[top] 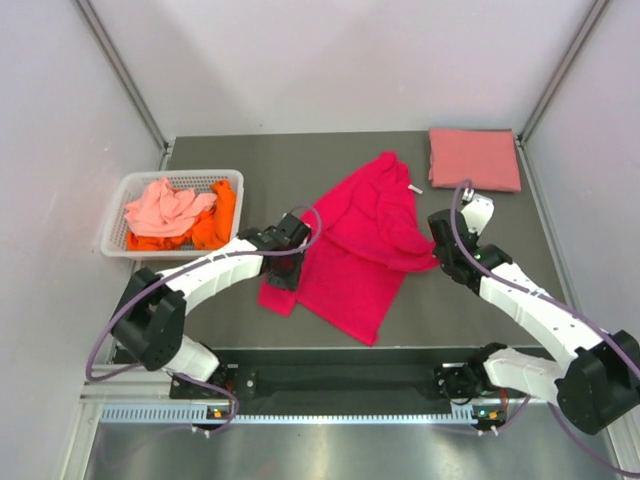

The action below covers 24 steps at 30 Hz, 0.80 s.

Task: Fold and stack the t-shirts
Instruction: Flatten the tshirt out

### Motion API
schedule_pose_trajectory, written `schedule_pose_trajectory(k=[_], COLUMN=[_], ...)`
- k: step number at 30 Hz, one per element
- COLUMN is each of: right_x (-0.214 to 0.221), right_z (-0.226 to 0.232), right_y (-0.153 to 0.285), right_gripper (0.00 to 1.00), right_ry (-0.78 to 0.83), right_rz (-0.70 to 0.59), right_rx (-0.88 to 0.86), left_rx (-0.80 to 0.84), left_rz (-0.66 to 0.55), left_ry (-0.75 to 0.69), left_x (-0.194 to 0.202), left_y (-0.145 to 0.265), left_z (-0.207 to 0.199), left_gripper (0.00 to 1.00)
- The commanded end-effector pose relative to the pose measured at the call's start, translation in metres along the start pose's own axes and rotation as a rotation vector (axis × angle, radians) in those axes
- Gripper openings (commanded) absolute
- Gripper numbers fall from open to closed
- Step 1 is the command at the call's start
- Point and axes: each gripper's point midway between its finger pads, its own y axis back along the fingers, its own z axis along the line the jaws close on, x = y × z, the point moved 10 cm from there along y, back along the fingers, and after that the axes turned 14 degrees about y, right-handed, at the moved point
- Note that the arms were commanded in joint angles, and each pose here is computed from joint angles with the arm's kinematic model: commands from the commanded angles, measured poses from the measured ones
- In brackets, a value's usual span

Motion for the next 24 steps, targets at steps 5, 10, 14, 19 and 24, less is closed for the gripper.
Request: schedule_pose_trajectory(k=[5, 10, 14, 19, 24], right_x=[-0.007, -0.006, -0.005, -0.004, -0.001], right_z=[0.0, 0.0, -0.002, -0.005, -0.003], right_y=[0.005, 0.003, 0.001, -0.001, -0.004], right_gripper=[0.0, 0.0, 0.0, 0.0, 0.0], right_ry=[-0.063, -0.067, -0.056, -0.058, -0.059], right_rz=[-0.037, -0.032, -0.025, -0.021, -0.003], right_rx=[-0.071, -0.074, -0.066, -0.053, -0.065], left_rx=[-0.137, -0.139, -0.188, -0.181, -0.198], left_rz=[0.084, 0.102, 0.107, 0.118, 0.113], left_ry=[-0.026, -0.018, -0.026, -0.019, -0.03], left_x=[0.02, 0.033, 0.044, 0.056, 0.056], left_y=[-0.021, -0.026, -0.028, -0.028, -0.032], left_z=[-0.006, -0.011, -0.003, 0.001, -0.001], left_gripper=[0.34, 0.38, 0.39, 0.4, 0.31])
